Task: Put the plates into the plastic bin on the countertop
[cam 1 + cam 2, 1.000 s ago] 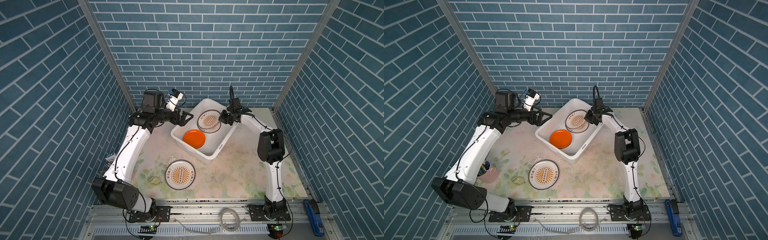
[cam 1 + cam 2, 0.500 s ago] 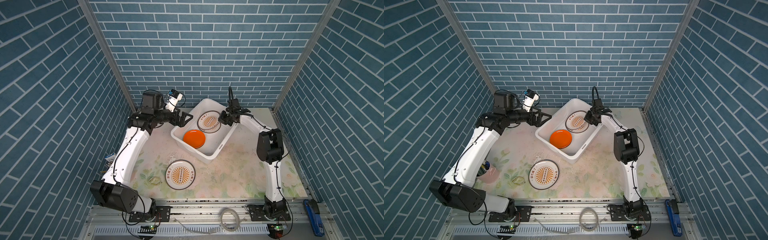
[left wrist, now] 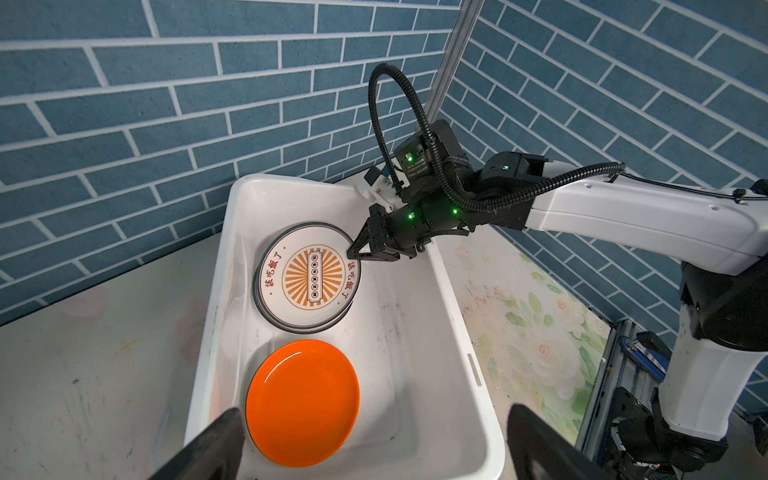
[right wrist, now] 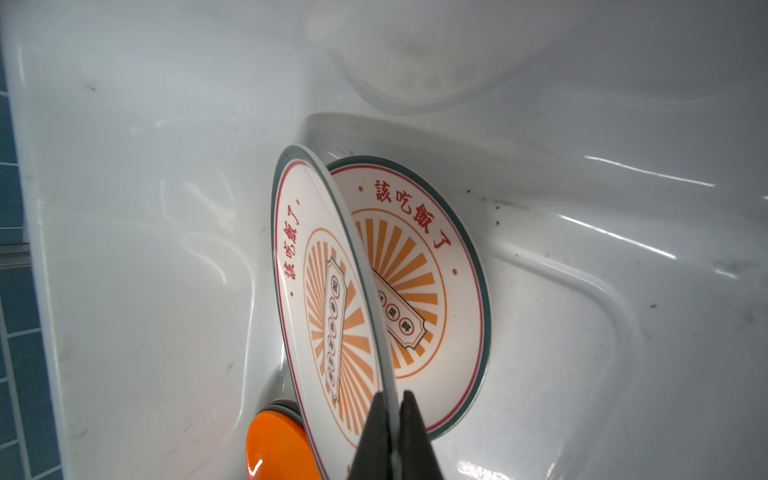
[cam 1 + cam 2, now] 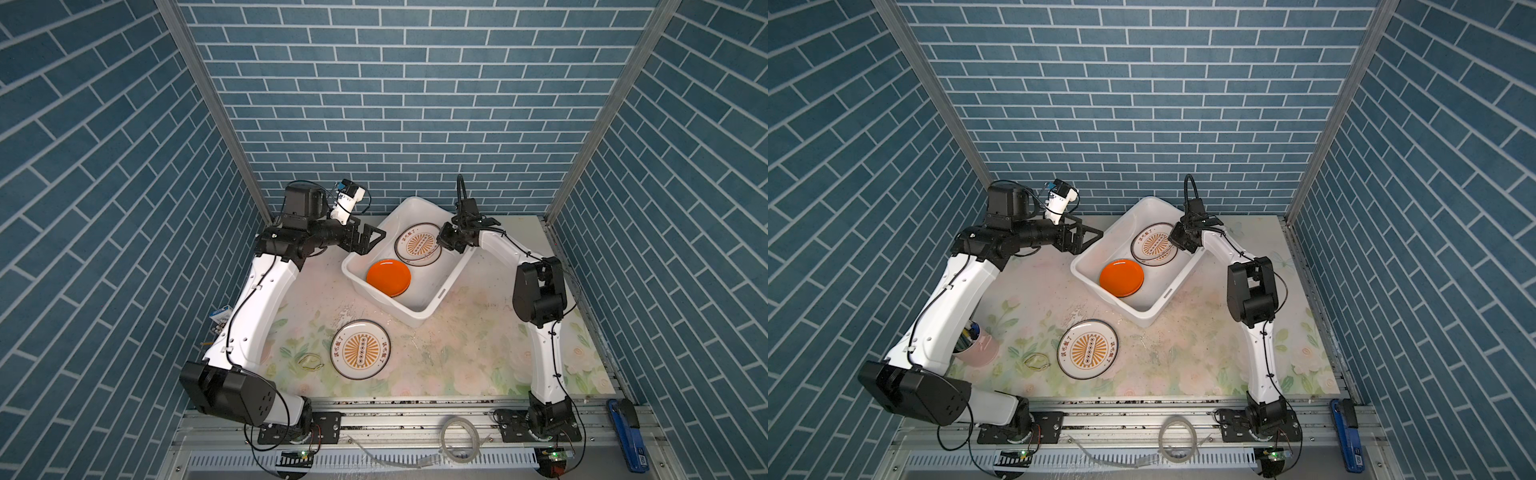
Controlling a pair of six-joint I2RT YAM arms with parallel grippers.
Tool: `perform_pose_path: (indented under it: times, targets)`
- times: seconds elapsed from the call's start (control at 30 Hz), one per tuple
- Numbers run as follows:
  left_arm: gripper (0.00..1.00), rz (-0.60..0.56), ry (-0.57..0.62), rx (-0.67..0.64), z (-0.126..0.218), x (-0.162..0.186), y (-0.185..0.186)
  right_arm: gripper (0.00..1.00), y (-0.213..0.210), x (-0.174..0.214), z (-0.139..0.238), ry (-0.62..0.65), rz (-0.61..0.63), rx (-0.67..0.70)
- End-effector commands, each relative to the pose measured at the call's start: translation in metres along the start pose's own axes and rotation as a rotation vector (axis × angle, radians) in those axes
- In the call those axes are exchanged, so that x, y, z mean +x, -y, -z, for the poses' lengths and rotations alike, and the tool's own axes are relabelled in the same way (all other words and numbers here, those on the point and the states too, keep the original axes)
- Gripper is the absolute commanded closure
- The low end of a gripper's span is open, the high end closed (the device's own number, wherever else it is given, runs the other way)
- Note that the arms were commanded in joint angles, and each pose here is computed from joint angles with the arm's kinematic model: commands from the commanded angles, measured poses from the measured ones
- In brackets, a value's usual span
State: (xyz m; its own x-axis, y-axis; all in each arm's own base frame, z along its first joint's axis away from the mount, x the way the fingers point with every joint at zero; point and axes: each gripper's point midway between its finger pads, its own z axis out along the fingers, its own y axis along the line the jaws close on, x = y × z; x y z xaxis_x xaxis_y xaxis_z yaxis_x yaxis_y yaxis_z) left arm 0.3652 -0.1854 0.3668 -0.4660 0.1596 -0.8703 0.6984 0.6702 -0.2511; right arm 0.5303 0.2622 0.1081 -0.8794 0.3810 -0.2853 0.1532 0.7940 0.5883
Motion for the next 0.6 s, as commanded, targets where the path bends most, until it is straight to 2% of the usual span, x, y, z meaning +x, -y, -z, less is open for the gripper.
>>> perform_pose_path:
  times: [0.0, 0.57]
  targets:
    - [0.0, -0.001, 0.013, 0.006, 0.0045, -0.0013, 0.0022, 0.99, -0.0038, -0.003, -0.0053, 0.004, -0.033, -0.009]
    - [0.0, 0.002, 0.011, 0.007, 0.0019, -0.0025, 0.0002, 0.93, -0.0004, -0.0032, -0.0118, -0.008, -0.047, 0.007]
